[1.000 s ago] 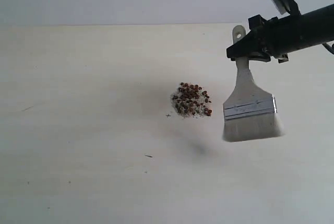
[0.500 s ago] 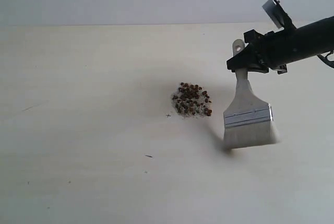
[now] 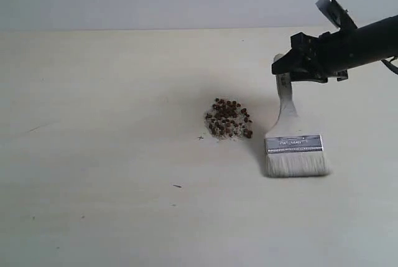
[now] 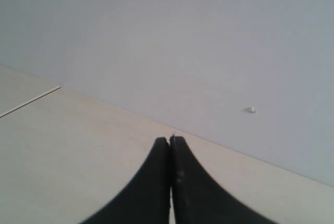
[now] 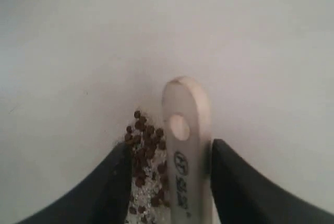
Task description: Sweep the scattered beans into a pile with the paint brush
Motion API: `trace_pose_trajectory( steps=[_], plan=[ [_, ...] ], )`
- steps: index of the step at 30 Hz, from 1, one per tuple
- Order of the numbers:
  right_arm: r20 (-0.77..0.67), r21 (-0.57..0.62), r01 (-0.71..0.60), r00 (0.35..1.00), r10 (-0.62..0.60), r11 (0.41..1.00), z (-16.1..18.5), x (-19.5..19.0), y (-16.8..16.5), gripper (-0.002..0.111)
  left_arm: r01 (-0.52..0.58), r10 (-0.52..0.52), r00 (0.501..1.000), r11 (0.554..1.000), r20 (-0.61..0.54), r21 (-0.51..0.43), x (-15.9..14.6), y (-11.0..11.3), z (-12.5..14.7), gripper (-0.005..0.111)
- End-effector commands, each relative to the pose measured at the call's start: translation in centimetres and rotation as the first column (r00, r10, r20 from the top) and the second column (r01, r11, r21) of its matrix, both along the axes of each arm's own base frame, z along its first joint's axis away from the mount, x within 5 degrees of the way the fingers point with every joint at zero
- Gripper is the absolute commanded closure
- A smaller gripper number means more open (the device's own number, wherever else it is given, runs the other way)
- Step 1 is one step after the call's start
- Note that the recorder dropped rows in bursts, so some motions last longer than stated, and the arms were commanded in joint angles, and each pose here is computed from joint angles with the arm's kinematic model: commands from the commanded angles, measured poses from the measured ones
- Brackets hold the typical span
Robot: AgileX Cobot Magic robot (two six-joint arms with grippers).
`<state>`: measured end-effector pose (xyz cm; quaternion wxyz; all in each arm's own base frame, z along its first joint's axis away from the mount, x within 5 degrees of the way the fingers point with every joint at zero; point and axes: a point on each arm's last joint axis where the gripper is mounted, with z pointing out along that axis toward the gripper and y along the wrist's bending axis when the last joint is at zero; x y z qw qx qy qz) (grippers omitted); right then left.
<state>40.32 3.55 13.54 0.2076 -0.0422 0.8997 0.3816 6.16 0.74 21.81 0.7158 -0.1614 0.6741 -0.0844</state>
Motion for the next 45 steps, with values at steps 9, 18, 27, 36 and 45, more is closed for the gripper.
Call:
trace_pose_trajectory(
  steps=[9,18,27,36,45],
  plan=[
    [0.182,-0.239,0.199,0.970,-0.158,0.950,10.8,0.0,-2.4,0.108,0.000,0.000,1.000,1.000,-0.007,-0.004,0.0,0.0,-0.1,0.107],
    [0.685,-0.205,0.726,0.586,-0.434,0.656,15.5,-13.0,-4.8,0.108,0.000,0.000,1.000,1.000,-0.007,-0.004,0.0,0.0,-0.1,0.107],
    [0.831,-0.129,0.744,0.442,-0.338,0.656,11.6,-23.4,-3.2,0.108,0.000,0.000,1.000,1.000,-0.007,-0.004,0.0,0.0,-0.1,0.107],
    [0.914,-0.063,0.697,0.327,-0.239,0.714,9.2,-28.6,-2.9,0.108,0.000,0.000,1.000,1.000,-0.007,-0.004,0.0,0.0,-0.1,0.107],
    [0.859,-0.098,0.592,0.456,-0.232,0.800,8.1,-29.8,-2.0,0.108,0.000,0.000,1.000,1.000,-0.007,-0.004,0.0,0.0,-0.1,0.107]
  ],
)
